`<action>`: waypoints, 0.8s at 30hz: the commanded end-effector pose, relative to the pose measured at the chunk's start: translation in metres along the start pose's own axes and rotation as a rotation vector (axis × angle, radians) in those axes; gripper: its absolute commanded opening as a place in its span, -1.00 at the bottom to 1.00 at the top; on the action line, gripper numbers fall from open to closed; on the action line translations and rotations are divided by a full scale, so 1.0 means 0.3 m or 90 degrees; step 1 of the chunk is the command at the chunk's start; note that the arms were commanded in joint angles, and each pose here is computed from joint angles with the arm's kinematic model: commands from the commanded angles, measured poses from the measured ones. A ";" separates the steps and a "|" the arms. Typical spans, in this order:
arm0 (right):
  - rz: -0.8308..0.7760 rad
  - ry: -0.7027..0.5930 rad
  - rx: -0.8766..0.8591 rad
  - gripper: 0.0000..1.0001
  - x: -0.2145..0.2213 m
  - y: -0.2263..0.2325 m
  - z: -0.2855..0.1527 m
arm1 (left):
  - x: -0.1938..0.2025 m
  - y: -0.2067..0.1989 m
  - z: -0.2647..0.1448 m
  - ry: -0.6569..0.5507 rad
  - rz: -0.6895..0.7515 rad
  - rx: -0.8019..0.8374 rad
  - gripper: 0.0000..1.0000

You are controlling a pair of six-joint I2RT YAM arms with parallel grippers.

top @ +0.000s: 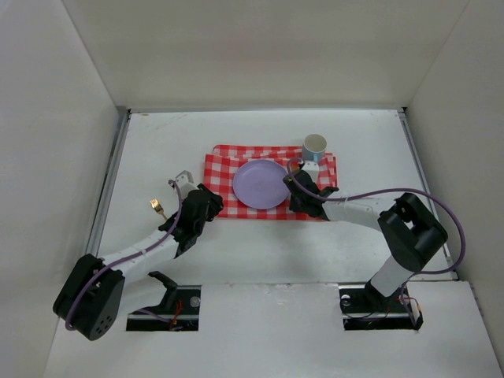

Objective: Set the dinner table for one person

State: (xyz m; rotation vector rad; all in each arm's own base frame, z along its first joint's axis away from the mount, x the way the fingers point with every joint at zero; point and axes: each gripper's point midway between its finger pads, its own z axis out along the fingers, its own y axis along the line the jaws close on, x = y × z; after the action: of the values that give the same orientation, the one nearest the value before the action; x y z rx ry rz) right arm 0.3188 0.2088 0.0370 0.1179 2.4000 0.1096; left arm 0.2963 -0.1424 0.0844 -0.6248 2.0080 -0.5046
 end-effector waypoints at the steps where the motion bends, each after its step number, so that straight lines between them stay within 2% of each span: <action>1: 0.006 -0.026 0.002 -0.61 -0.050 0.012 -0.014 | -0.012 -0.012 0.008 -0.015 0.002 0.009 -0.41; 11: 0.021 -0.018 0.021 -0.61 -0.018 -0.016 0.007 | -0.010 -0.005 0.013 -0.012 0.009 0.003 -0.41; 14: 0.019 -0.026 0.017 -0.30 -0.026 -0.013 -0.005 | -0.020 -0.003 0.007 -0.017 0.010 0.004 -0.41; 17: 0.024 -0.047 0.000 -0.09 -0.067 -0.004 -0.045 | -0.040 0.000 -0.015 -0.025 0.015 0.002 -0.37; 21: 0.026 -0.086 -0.034 0.06 -0.139 0.013 -0.126 | -0.069 0.019 -0.045 -0.018 0.018 -0.018 -0.32; 24: 0.030 -0.126 -0.062 0.10 -0.201 0.017 -0.203 | -0.087 0.053 -0.083 -0.009 0.032 -0.046 -0.30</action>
State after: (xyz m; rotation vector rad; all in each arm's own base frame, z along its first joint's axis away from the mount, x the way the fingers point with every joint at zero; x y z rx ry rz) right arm 0.3198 0.2042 0.0838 0.1459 2.2954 0.1780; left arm 0.2865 -0.1236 0.0928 -0.6244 2.0164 -0.4541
